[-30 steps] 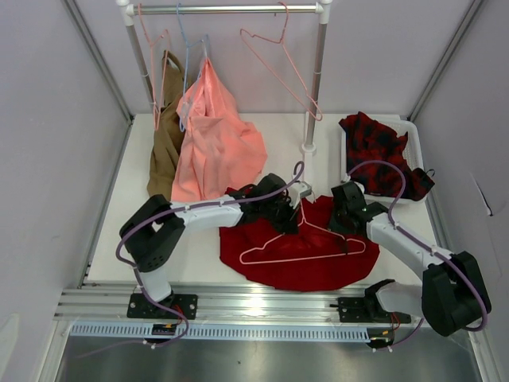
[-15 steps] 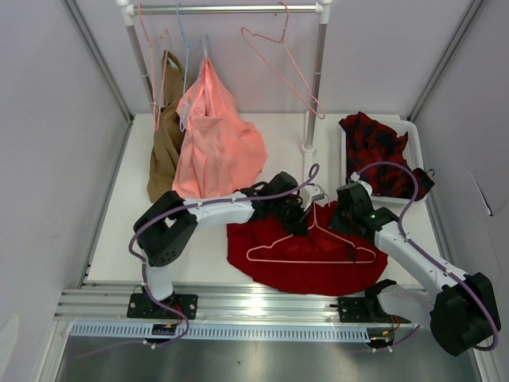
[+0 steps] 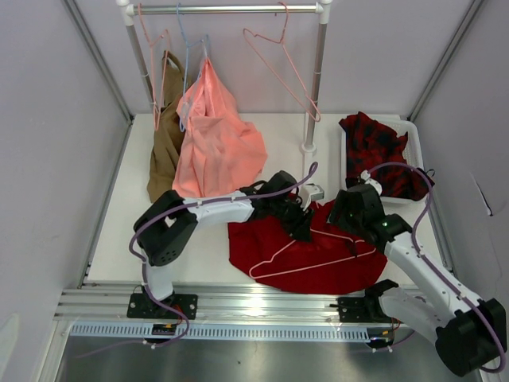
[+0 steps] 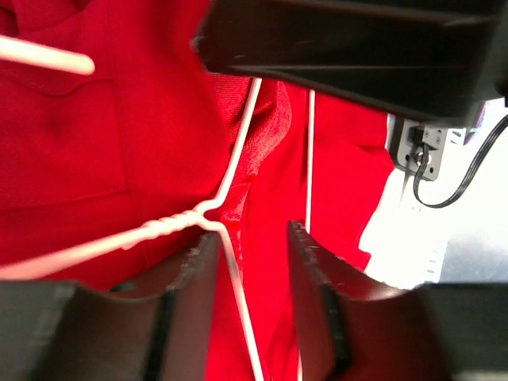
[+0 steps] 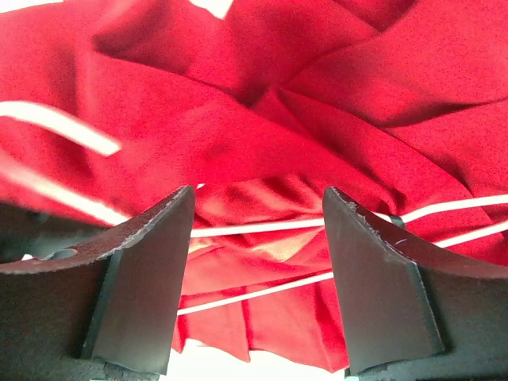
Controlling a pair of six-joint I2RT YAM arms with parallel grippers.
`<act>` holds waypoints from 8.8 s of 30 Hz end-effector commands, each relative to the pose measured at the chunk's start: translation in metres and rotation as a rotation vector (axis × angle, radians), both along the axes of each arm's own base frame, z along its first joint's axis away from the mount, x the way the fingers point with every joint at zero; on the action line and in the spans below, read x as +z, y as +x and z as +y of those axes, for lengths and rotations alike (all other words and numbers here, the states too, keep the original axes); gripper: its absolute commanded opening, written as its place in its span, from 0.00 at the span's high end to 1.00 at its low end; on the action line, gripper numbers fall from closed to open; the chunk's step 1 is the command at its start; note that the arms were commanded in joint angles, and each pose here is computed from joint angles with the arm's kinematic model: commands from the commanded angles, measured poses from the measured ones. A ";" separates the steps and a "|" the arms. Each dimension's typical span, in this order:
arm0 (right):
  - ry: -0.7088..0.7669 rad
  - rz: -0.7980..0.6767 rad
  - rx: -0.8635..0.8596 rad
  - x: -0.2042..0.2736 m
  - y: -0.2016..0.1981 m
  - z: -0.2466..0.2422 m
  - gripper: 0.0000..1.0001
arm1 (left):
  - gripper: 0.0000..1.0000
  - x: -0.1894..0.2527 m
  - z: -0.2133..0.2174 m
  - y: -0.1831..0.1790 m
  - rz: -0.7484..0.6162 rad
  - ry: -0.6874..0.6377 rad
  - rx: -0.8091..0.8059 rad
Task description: Place the skirt on the hanger
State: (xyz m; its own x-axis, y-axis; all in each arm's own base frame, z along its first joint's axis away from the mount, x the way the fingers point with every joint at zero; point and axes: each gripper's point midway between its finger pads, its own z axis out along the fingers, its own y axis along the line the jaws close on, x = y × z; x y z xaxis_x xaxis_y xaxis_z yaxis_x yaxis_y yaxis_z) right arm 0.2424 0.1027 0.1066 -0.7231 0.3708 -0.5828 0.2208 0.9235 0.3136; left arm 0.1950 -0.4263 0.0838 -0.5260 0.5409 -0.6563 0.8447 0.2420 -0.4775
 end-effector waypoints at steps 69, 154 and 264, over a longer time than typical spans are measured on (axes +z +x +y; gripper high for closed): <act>-0.220 -0.093 0.469 0.029 -0.026 0.110 0.48 | 0.41 -0.035 0.145 0.014 0.175 0.159 0.762; -0.235 -0.134 0.078 0.011 0.067 0.049 1.00 | 1.00 -0.055 0.226 0.033 0.228 0.175 0.915; -0.013 -0.070 0.080 -0.001 0.078 0.064 1.00 | 0.95 -0.049 0.105 0.004 -0.319 0.423 0.867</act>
State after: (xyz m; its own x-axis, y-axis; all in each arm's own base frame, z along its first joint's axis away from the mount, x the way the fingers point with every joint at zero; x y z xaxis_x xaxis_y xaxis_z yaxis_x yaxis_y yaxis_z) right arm 0.3132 0.1665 0.0907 -0.7424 0.2861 -0.6058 0.1325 0.9491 0.2859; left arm 0.1899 -0.3121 0.0216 -0.7090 0.2946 -0.6407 0.3600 0.9325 0.0305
